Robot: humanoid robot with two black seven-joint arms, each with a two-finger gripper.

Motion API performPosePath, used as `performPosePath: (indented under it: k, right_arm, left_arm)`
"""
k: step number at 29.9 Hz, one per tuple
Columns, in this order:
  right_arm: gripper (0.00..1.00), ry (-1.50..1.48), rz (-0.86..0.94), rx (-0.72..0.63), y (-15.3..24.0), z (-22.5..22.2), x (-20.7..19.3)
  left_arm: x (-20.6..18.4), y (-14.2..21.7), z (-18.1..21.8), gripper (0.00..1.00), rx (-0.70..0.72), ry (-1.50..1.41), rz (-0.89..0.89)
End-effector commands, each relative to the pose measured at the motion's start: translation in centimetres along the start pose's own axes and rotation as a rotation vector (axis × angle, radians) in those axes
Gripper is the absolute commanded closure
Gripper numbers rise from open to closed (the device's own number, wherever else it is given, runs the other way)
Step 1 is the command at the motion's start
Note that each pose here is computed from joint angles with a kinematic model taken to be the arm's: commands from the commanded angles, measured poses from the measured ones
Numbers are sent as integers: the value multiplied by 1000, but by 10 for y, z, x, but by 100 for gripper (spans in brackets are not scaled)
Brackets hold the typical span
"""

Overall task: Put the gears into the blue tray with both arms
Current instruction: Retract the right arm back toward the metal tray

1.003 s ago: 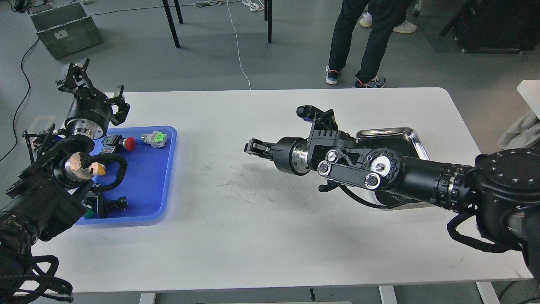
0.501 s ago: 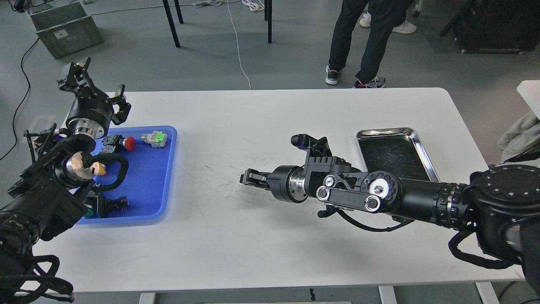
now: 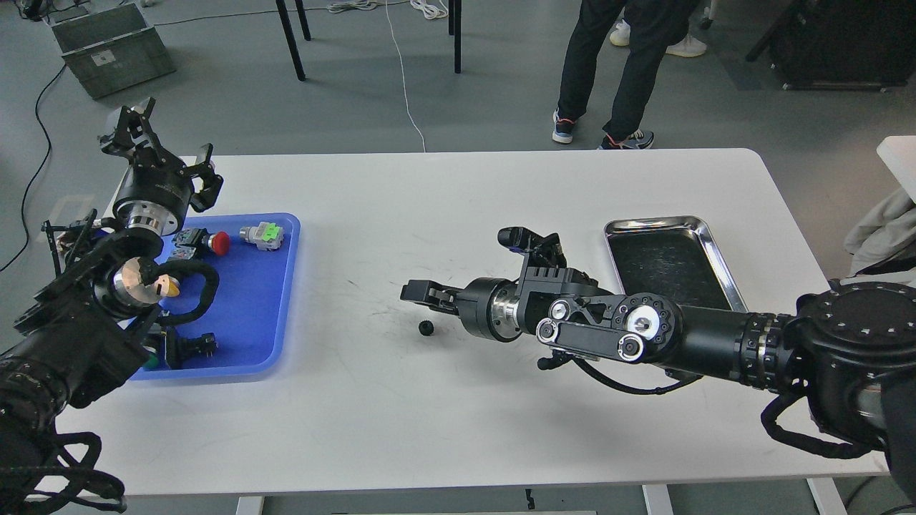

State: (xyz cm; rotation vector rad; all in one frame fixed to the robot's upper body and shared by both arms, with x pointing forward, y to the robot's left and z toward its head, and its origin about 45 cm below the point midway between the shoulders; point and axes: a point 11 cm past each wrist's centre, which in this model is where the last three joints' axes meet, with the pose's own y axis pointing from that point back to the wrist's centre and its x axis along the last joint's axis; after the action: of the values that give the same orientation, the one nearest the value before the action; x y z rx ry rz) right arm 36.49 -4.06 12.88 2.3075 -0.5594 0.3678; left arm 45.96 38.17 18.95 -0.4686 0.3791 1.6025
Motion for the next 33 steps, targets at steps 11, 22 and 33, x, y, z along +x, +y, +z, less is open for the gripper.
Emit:
performPosePath:
  k: [11,22,33]
  right_arm:
    - [9,-199,281,84,13,-23,97]
    - [8,-729,420,312,49,-50,175]
    - [8,-1117,686,482,228,105,270]
  left_arm:
    - [9,-2,16,2,-33,7,16]
    - [-76,-9,35,2,-23,-99,-250]
    - [-173,59,-18,2,71,-666,-756]
